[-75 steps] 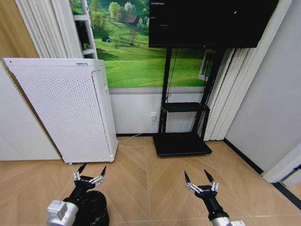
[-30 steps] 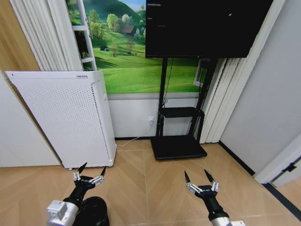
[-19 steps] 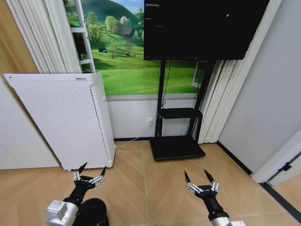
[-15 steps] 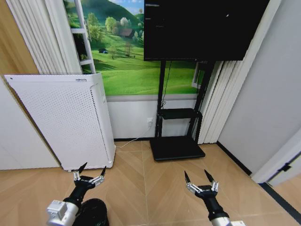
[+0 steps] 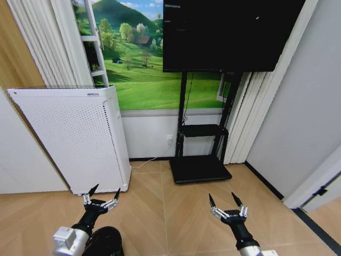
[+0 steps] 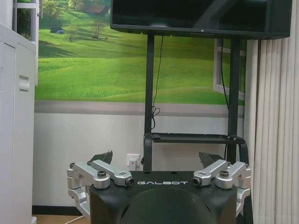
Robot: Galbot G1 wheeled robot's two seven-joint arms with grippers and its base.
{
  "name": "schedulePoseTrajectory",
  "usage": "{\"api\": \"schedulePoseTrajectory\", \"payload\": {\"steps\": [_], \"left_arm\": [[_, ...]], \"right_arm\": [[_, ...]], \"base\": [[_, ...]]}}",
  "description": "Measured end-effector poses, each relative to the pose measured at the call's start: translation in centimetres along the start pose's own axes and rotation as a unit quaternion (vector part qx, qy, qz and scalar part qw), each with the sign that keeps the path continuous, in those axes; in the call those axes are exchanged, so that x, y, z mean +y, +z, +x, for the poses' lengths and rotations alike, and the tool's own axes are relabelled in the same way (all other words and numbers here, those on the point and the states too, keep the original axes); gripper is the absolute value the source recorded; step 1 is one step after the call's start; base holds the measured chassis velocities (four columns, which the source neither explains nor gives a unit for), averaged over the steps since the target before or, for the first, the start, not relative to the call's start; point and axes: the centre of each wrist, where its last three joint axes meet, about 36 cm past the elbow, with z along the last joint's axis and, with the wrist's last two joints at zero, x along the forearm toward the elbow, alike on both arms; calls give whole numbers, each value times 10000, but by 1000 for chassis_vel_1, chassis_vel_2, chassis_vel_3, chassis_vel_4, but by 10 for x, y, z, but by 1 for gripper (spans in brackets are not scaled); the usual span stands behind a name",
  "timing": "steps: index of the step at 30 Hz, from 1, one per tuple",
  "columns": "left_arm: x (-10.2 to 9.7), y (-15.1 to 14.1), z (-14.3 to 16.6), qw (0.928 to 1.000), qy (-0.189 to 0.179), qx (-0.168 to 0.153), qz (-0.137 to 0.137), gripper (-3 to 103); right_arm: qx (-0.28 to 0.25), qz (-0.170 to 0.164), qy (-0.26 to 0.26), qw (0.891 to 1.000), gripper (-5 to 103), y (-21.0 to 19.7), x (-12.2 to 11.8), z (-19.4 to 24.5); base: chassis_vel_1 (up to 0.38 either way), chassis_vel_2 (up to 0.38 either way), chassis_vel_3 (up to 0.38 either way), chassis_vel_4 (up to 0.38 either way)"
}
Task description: Pick up the trash bin and place the garbage on the floor into it.
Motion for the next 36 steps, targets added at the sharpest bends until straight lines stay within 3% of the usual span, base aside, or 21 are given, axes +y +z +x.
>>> {"api": "schedulePoseTrajectory", "payload": {"steps": [36], "left_arm": [[0,0,0,10000,0,0,0,100]], "right_arm": [[0,0,0,10000,100,0,0,0]], "base": [[0,0,0,0]]}}
